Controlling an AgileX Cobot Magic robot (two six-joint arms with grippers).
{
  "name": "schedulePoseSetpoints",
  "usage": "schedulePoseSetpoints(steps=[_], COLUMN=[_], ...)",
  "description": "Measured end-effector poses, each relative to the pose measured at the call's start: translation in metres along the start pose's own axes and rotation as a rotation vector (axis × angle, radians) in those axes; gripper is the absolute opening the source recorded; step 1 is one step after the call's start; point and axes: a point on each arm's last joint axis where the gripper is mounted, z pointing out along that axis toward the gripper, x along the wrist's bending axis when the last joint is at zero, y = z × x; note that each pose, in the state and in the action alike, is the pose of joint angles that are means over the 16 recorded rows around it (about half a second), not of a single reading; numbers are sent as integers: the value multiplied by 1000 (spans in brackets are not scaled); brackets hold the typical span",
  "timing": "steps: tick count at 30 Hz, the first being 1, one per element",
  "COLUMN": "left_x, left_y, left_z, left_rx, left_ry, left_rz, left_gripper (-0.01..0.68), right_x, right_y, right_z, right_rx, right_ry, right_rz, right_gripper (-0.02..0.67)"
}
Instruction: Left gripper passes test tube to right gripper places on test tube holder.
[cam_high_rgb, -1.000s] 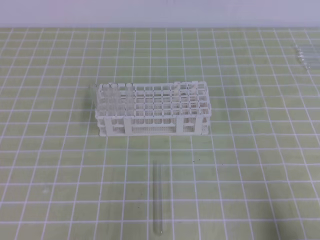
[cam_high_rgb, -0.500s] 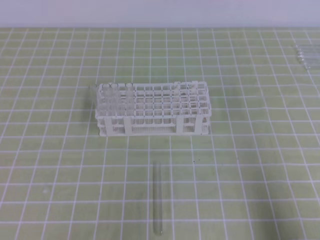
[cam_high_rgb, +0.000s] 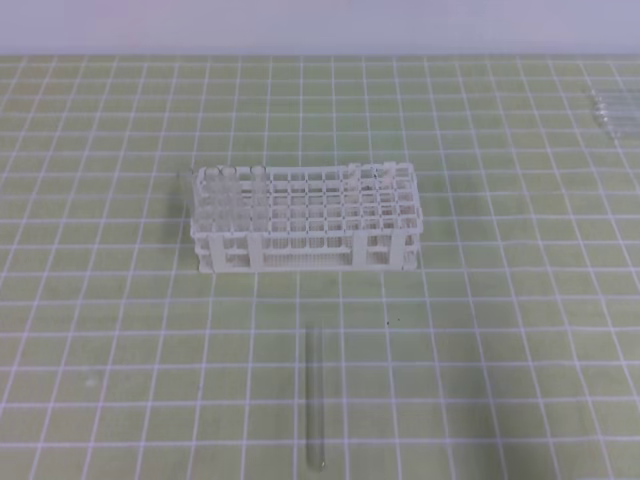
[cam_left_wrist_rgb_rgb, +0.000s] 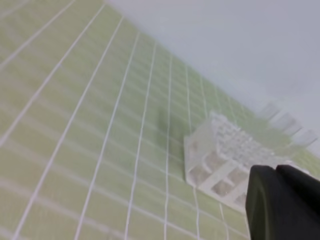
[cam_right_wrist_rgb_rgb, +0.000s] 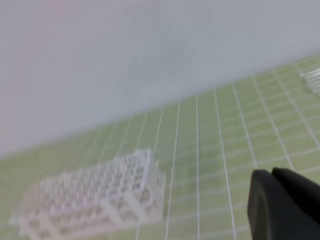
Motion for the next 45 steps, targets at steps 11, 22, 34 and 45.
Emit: schedulePoseSetpoints(steps=[11, 22, 34, 45], left_x=[-40, -72, -136, -189], left_y=[49, 31, -34, -83], left_z=[32, 89, 142, 169], left_rx=[367, 751, 1011, 1199], left_ry=[109, 17, -47, -17], left_rz=[239, 291, 356, 489], left_gripper=[0, 0, 0, 0], right_x=[33, 36, 33, 32], right_y=[52, 57, 55, 53], right_z=[53, 89, 91, 90], right_rx=[422, 678, 713, 734], right_ry=[10, 5, 6, 11], right_rz=[-73, -92, -140, -178], right_gripper=[-2, -2, -2, -2])
